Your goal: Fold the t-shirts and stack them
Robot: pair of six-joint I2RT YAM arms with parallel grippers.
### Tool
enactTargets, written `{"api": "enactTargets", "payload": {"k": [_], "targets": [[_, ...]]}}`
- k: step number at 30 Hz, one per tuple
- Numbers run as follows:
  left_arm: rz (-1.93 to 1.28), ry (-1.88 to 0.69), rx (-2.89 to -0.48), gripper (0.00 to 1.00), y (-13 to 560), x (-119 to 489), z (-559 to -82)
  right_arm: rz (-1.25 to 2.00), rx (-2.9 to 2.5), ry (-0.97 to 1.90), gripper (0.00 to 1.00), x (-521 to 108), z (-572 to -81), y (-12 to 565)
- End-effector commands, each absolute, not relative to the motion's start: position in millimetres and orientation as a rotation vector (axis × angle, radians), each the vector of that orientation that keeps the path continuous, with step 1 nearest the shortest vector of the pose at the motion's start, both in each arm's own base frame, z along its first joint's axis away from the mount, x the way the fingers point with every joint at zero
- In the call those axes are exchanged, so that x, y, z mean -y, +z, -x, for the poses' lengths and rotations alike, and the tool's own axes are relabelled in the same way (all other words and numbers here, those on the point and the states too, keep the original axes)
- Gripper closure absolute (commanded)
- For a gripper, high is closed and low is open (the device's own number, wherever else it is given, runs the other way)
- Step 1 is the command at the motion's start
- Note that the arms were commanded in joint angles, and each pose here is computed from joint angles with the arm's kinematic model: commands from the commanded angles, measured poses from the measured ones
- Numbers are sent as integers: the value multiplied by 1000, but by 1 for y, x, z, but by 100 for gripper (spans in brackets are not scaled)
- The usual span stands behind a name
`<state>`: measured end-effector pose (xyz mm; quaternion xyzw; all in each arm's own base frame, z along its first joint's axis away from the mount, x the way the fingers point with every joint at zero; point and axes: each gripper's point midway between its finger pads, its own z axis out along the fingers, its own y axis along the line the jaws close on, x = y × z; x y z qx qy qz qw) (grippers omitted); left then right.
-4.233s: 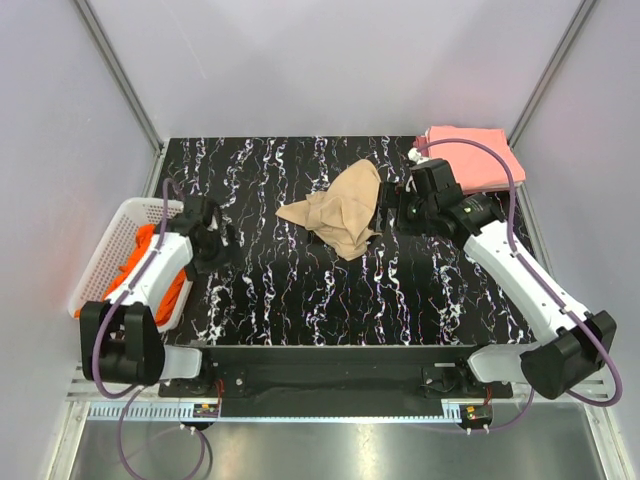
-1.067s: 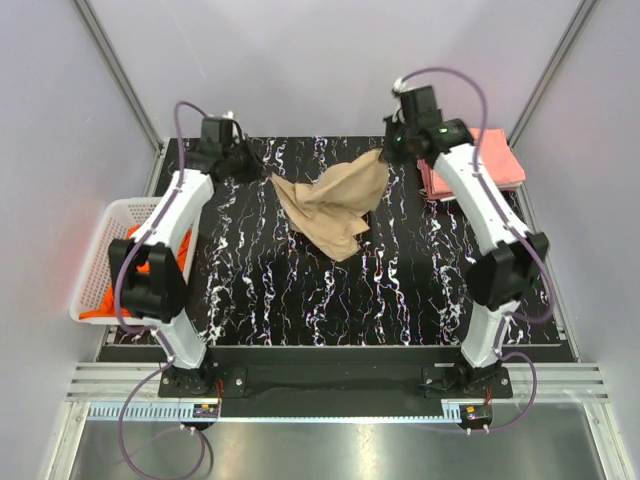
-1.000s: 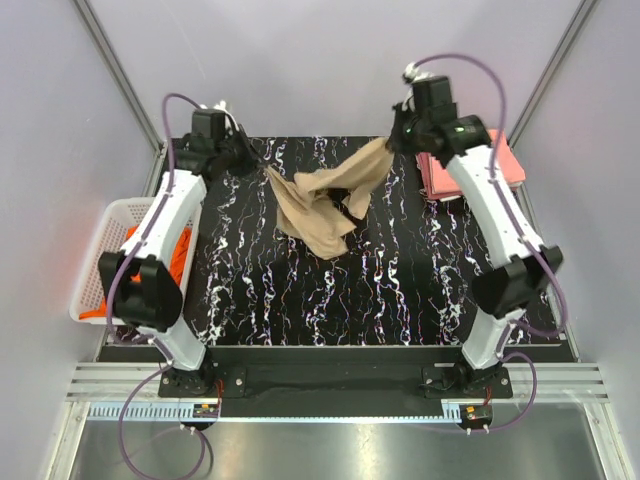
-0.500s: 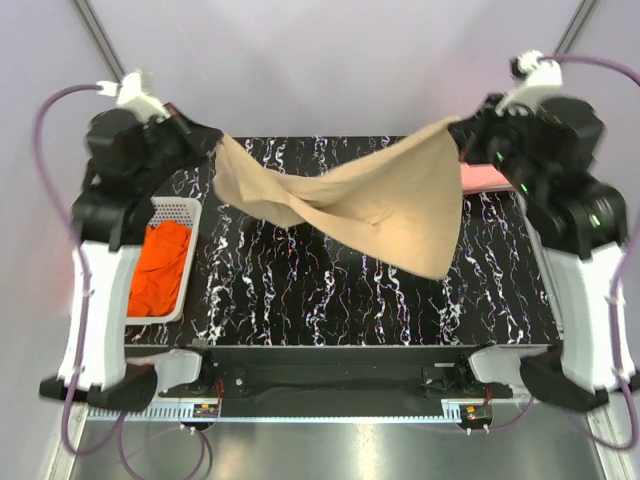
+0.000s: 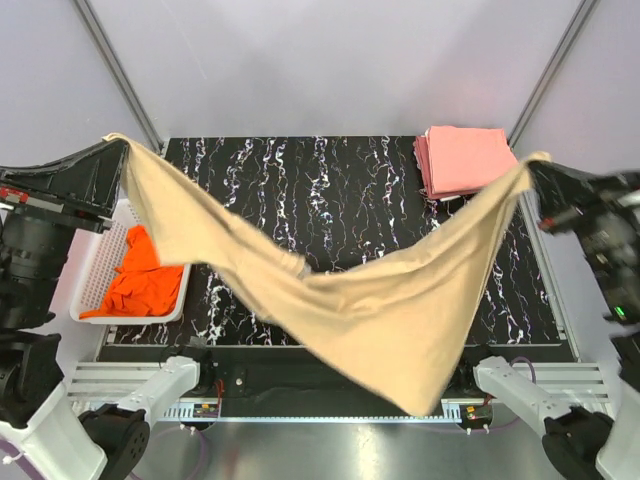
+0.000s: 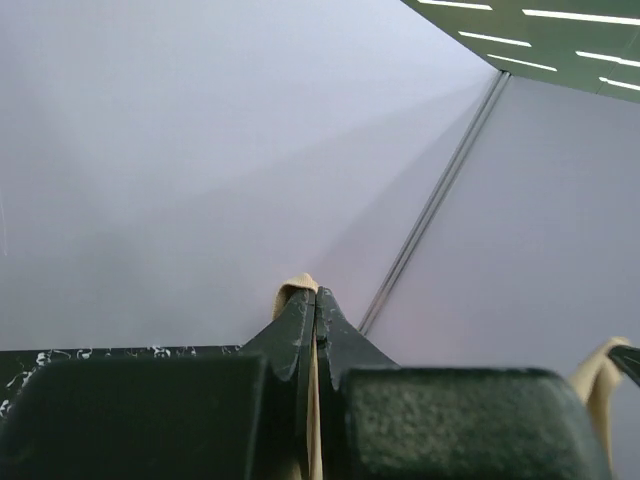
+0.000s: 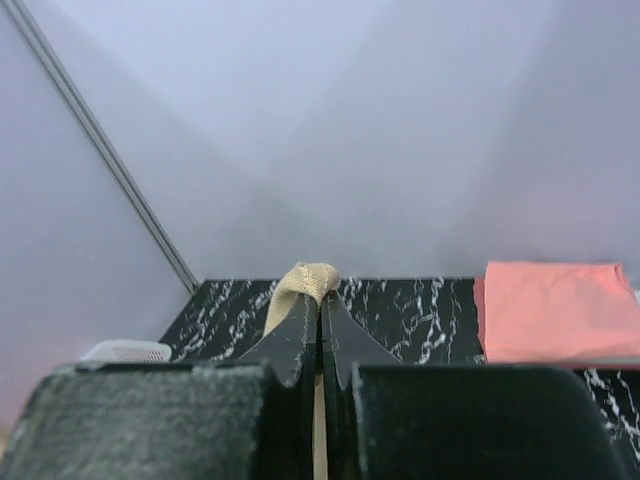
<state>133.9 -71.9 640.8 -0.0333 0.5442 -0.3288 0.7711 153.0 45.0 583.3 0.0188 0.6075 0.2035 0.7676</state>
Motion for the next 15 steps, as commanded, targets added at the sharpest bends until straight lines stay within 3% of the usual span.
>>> {"api": "enactTargets", "payload": {"k": [1, 12, 13, 14, 15], "targets": [[83, -710, -1255, 100, 625, 78, -162, -90, -1593, 376, 100, -69, -239, 522], [123, -598, -1328, 100, 613, 70, -209, -51, -1841, 311, 100, -135, -415, 460], [124, -585, -1347, 100, 608, 70, -215, -49, -1908, 297, 100, -142, -436, 434], [138, -570, -1382, 100, 597, 70, -228, -72, -1921, 301, 92, -142, -444, 431], [145, -561, -1412, 100, 587, 71, -237, -80, -1965, 295, 77, -144, -451, 417]]}}
